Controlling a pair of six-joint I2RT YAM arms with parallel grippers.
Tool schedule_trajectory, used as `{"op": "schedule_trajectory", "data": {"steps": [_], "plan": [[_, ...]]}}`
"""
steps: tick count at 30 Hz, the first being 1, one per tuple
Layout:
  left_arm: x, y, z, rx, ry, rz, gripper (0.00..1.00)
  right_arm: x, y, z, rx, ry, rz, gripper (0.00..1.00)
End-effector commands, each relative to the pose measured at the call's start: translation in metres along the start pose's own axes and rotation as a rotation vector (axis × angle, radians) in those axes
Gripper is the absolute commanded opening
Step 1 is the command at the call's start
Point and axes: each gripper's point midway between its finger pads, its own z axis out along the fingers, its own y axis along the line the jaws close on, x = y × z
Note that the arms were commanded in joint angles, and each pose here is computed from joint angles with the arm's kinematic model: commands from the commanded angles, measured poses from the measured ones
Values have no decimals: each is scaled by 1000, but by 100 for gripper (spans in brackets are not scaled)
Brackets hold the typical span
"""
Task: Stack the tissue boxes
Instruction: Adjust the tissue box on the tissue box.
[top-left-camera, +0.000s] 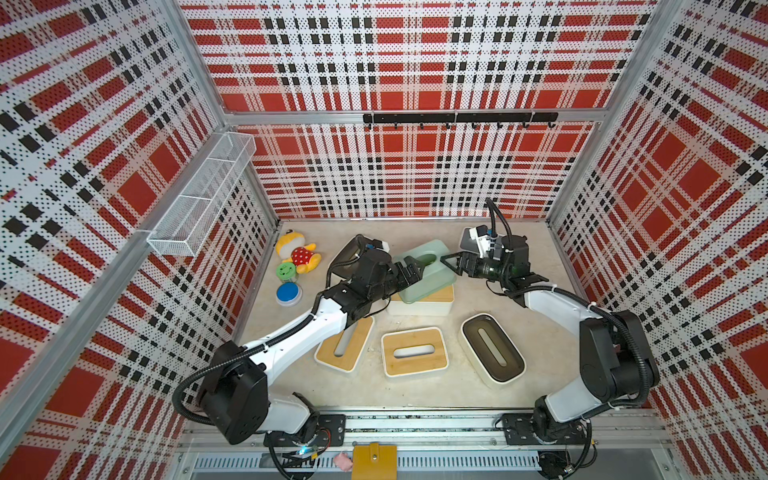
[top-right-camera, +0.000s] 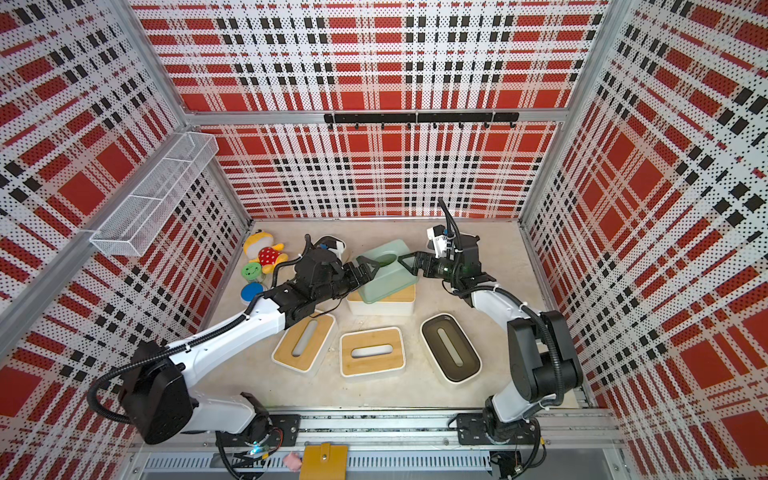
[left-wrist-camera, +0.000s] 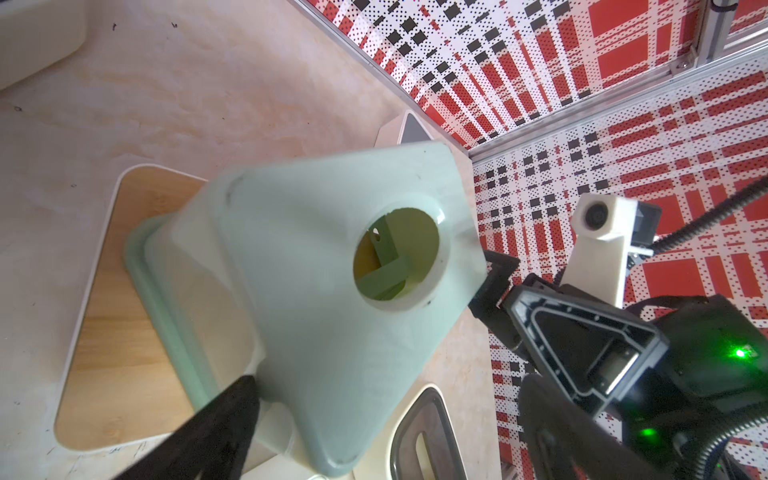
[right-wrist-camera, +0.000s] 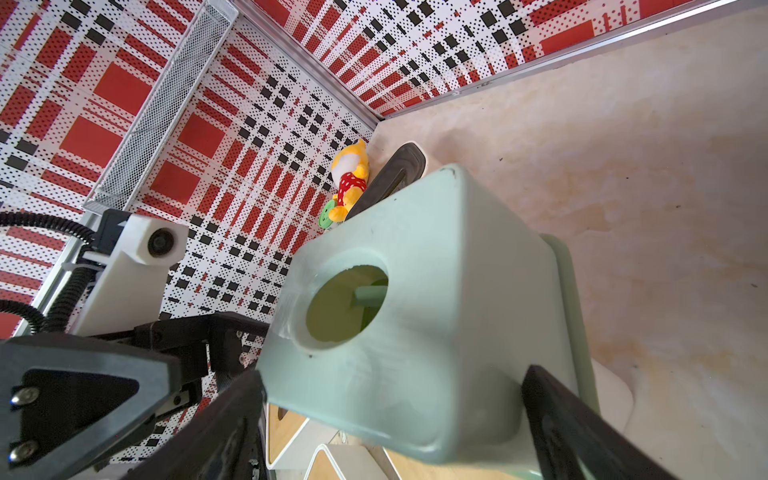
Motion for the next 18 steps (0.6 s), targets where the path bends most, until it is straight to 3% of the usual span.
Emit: {"op": "schedule_trajectory", "data": {"steps": [1, 18], "plan": [[-10, -8, 0, 25, -9, 12, 99, -8, 25, -9, -33, -31, -90, 100], [-14, 2, -3, -1, 69, 92, 99, 7, 42, -14, -60, -9, -76, 100]]}}
